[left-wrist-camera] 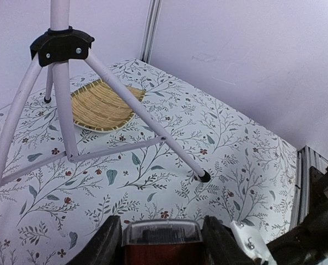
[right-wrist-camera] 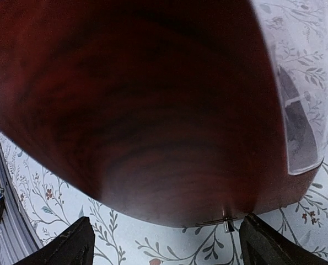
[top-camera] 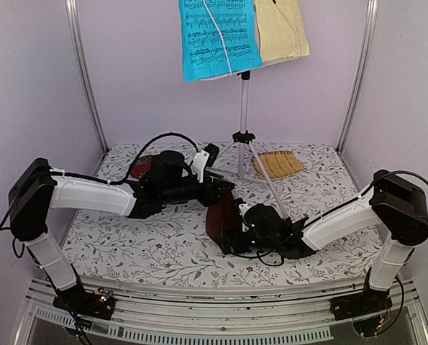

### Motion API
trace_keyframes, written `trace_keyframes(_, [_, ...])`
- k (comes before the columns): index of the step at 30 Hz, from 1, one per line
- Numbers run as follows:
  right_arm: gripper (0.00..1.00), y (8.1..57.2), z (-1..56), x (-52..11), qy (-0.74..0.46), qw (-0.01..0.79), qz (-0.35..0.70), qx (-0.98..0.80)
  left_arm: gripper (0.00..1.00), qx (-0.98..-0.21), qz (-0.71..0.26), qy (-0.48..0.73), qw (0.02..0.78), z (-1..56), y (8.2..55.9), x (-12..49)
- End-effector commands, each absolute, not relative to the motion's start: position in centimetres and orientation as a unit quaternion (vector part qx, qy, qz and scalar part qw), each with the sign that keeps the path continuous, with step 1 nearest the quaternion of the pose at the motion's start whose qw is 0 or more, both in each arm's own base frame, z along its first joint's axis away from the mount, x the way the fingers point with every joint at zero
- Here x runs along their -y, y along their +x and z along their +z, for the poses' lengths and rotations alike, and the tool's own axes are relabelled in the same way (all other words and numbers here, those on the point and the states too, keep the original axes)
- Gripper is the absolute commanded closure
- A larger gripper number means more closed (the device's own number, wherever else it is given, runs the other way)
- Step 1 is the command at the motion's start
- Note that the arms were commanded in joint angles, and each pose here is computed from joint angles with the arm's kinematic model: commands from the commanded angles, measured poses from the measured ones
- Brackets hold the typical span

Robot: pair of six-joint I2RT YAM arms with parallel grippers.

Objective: Pack up the instrument practice props

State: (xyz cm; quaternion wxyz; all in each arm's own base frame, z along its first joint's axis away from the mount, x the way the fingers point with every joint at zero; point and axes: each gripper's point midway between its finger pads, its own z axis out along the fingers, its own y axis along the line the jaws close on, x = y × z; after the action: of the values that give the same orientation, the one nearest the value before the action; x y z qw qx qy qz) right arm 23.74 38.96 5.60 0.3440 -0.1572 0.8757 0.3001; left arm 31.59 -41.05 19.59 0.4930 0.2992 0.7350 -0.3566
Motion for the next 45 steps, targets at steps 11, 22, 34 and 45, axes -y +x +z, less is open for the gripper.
trace_keyframes(11, [0.12,25.6,5.0,-39.2,-0.117,0.396,0.259,-0.873,0.60,-0.759,-0.349,0.302,0.460,17.3,30.4,41.9])
trace_keyframes(22, [0.33,25.7,5.1,-39.4,-0.122,0.409,0.253,-0.868,0.61,-0.766,-0.351,0.288,0.456,17.0,30.5,42.0])
trace_keyframes(34, [0.56,25.7,5.0,-39.3,-0.121,0.413,0.249,-0.868,0.61,-0.765,-0.352,0.284,0.458,17.2,30.5,42.1])
trace_keyframes(45, [0.29,24.9,6.8,-38.7,-0.139,0.422,0.266,-0.855,0.60,-0.758,-0.339,0.305,0.466,17.3,30.1,41.7])
